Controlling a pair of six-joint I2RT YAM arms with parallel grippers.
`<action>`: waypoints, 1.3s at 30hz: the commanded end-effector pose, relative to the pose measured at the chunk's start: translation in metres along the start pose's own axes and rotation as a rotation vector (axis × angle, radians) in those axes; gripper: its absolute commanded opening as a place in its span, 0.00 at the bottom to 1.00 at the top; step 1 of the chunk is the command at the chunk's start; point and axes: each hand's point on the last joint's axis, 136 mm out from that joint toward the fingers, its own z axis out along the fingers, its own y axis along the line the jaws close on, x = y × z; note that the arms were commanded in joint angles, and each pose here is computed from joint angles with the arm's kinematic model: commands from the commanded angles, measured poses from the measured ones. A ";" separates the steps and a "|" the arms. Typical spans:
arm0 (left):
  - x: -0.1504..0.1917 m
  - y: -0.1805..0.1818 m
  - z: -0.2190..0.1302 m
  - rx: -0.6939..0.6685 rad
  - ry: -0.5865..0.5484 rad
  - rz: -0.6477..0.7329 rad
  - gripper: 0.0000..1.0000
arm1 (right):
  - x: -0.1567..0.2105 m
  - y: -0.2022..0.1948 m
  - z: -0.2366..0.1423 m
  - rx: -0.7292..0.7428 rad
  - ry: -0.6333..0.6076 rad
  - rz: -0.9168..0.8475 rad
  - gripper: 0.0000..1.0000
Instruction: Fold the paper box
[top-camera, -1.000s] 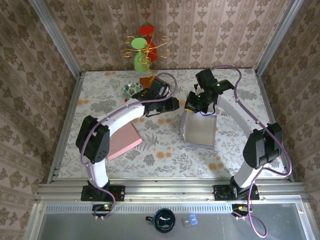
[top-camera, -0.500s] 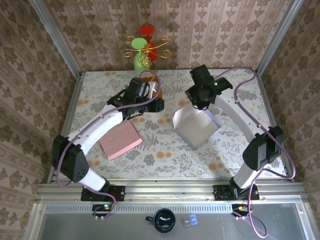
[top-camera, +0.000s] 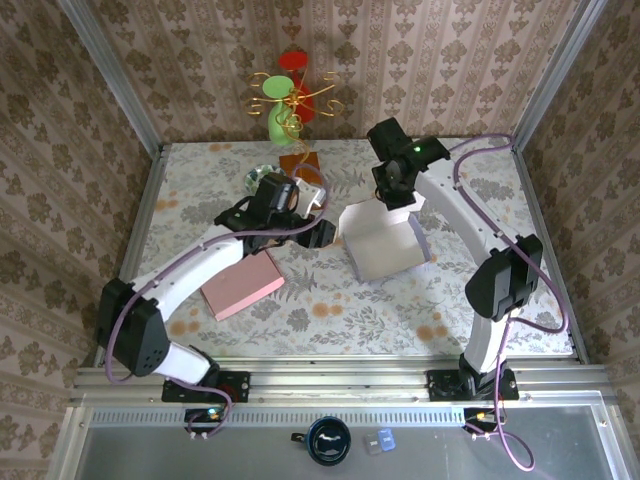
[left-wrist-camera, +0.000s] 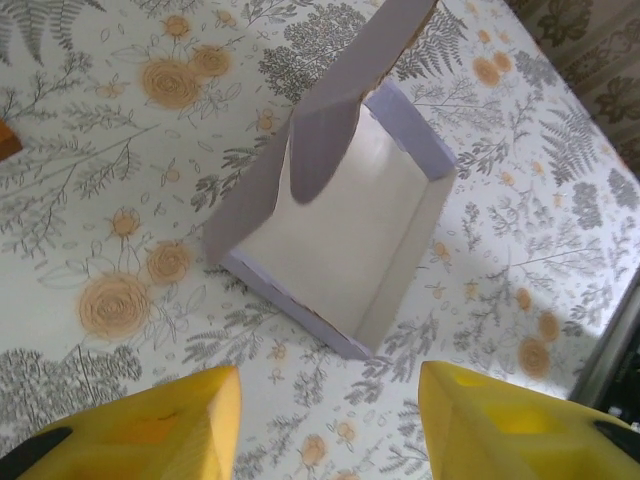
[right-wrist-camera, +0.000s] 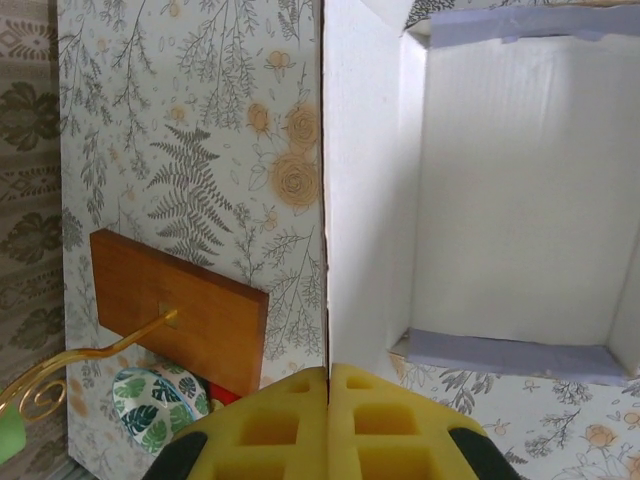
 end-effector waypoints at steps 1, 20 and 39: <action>-0.022 -0.007 0.012 -0.008 -0.028 0.110 0.51 | -0.008 -0.007 -0.001 0.036 -0.061 0.032 0.00; -0.018 0.012 0.058 -0.125 0.082 0.139 0.30 | -0.006 -0.005 0.006 0.013 -0.023 0.014 0.00; 0.006 0.007 0.025 -0.089 0.102 0.343 0.50 | -0.012 -0.005 0.008 0.009 0.002 0.027 0.00</action>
